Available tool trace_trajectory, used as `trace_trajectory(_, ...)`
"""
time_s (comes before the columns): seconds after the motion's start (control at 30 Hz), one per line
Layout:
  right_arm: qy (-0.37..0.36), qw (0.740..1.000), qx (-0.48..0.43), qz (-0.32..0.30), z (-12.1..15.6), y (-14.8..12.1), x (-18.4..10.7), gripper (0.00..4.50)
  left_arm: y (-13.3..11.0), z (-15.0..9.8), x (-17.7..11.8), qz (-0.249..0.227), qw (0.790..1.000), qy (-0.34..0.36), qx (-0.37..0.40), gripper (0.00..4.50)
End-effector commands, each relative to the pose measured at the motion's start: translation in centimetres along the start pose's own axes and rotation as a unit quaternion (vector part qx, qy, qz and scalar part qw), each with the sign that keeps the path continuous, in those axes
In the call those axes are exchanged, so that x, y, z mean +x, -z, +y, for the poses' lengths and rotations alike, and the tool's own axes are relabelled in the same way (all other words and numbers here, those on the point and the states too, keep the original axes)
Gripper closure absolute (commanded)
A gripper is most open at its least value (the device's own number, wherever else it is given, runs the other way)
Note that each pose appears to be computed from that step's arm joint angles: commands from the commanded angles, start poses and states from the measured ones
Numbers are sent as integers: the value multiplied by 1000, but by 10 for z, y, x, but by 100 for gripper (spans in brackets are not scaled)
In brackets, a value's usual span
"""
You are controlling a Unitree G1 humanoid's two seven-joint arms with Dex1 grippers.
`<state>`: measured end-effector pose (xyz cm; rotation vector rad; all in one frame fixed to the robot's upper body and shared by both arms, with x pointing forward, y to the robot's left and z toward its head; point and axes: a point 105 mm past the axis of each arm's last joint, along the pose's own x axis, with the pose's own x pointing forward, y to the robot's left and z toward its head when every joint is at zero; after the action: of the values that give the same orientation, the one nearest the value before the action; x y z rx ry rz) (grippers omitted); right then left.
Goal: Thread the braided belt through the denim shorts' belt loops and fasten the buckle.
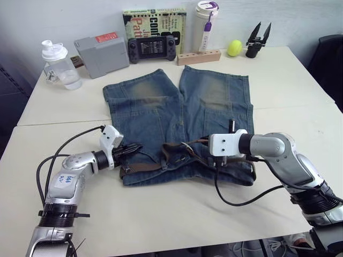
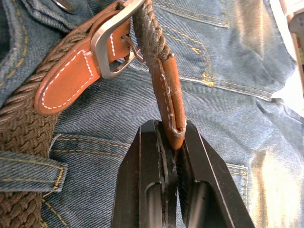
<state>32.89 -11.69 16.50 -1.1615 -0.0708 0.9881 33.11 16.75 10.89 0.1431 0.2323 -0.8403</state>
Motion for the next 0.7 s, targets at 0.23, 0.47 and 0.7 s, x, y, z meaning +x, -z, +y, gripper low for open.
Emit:
trace_trajectory(0.23,174,982,65,26,-59,38,-74,450,30,-6,1,61,997,17,35,447)
trace_trajectory(0.47,220,972,80,-6,-77,37,-95,450,33,-6,0,57,998,19,36,447)
trace_trajectory(0.7,115,991,25,-71,-39,-6,-53,450,6,1,-3,6,998,2,69,447)
